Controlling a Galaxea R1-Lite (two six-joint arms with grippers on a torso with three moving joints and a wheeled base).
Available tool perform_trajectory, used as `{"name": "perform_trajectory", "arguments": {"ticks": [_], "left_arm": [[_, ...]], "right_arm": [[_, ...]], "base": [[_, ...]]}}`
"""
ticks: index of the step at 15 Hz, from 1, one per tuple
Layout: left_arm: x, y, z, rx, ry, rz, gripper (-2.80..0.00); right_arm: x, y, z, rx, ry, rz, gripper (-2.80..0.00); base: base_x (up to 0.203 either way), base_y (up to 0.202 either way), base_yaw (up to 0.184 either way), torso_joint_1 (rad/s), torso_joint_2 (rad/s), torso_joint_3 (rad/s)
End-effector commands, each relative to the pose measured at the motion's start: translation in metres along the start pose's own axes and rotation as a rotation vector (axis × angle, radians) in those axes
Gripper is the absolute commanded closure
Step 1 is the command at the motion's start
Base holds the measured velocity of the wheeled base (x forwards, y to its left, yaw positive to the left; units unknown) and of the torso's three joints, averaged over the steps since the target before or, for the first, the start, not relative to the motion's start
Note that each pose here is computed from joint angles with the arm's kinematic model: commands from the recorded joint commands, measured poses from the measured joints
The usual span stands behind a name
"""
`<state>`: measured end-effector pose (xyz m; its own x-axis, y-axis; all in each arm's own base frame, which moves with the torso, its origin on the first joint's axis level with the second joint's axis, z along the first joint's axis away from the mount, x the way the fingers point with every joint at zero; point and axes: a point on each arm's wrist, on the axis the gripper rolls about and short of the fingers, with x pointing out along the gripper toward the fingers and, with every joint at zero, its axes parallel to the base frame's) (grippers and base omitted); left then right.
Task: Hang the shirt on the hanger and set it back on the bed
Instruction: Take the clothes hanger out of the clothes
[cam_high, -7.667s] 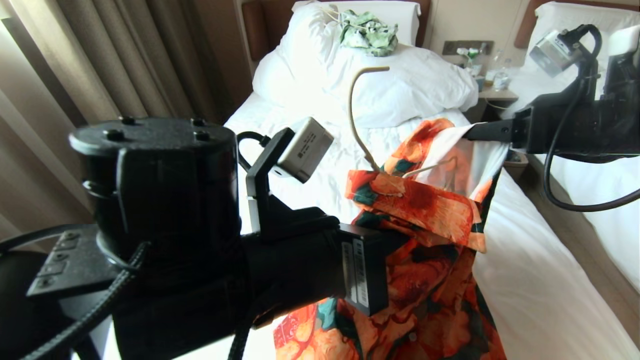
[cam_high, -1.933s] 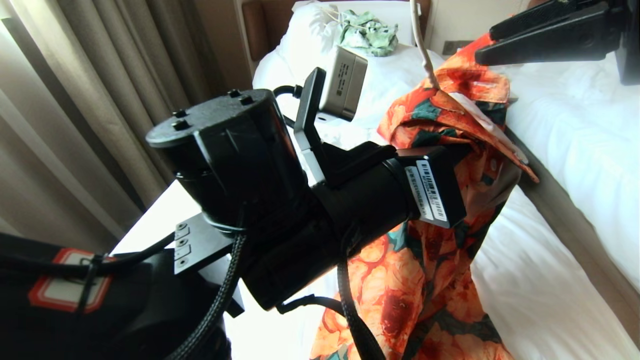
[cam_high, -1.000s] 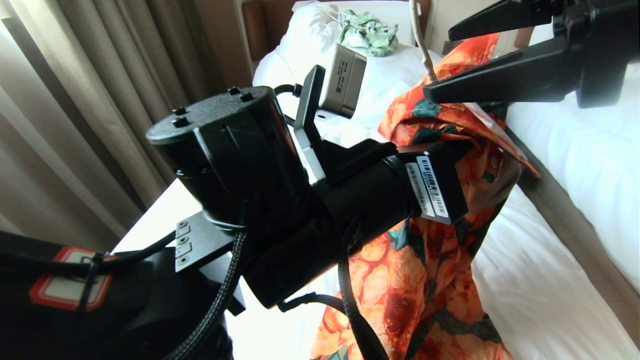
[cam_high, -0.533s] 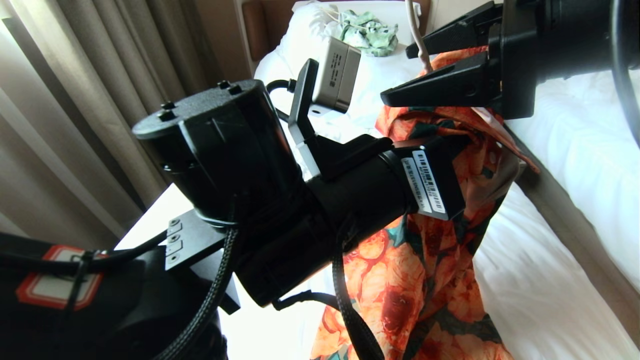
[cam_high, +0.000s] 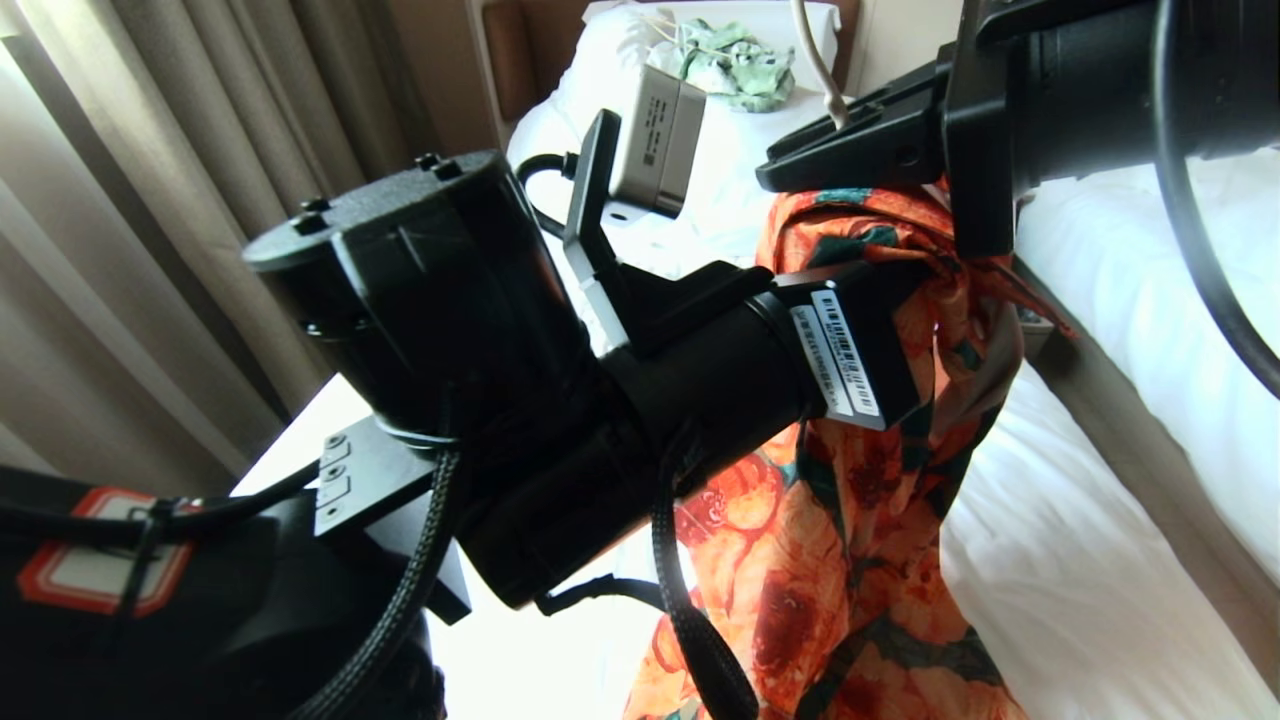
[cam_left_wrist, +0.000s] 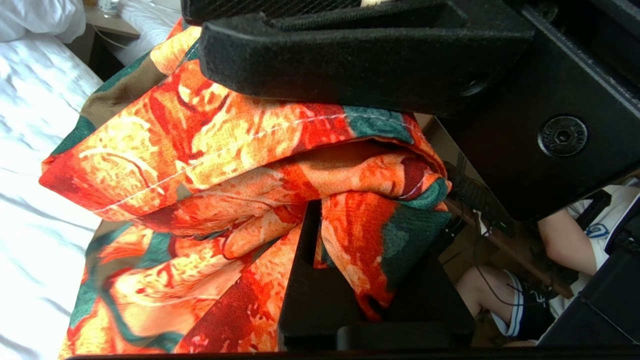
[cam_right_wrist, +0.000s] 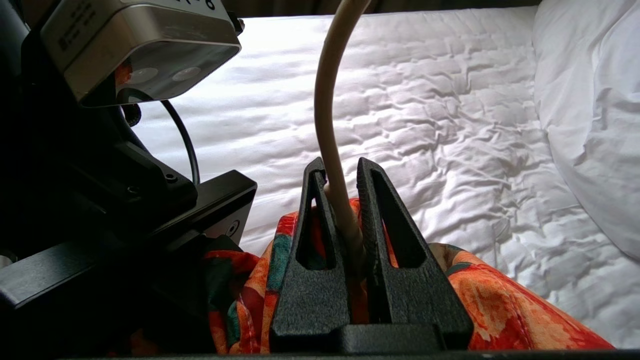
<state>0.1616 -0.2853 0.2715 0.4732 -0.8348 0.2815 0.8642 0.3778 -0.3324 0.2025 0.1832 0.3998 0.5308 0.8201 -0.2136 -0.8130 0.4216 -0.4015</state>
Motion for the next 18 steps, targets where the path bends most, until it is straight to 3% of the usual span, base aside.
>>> {"name": "perform_trajectory", "arguments": {"ticks": [1,11,12,18], "left_arm": [[0.001,0.005,-0.001,0.001,0.0,0.012,0.0],[-0.004,0.012,-0.001,0.017,-0.034,0.02,0.0],[-0.005,0.012,-0.001,0.017,-0.032,0.021,-2.8],[-0.015,0.015,0.009,0.024,-0.1,0.002,-2.8]], "right_arm": [[0.001,0.0,-0.001,0.002,0.012,0.0,0.0],[0.0,0.001,-0.001,0.001,0.013,-0.004,0.0],[0.0,0.001,-0.001,0.001,0.013,-0.004,0.0],[0.002,0.0,-0.001,-0.002,0.026,-0.04,0.0]], "base": [[0.0,0.0,0.0,0.0,0.0,0.0],[0.0,0.0,0.0,0.0,0.0,0.0],[0.0,0.0,0.0,0.0,0.0,0.0],[0.0,0.0,0.0,0.0,0.0,0.0]]}}
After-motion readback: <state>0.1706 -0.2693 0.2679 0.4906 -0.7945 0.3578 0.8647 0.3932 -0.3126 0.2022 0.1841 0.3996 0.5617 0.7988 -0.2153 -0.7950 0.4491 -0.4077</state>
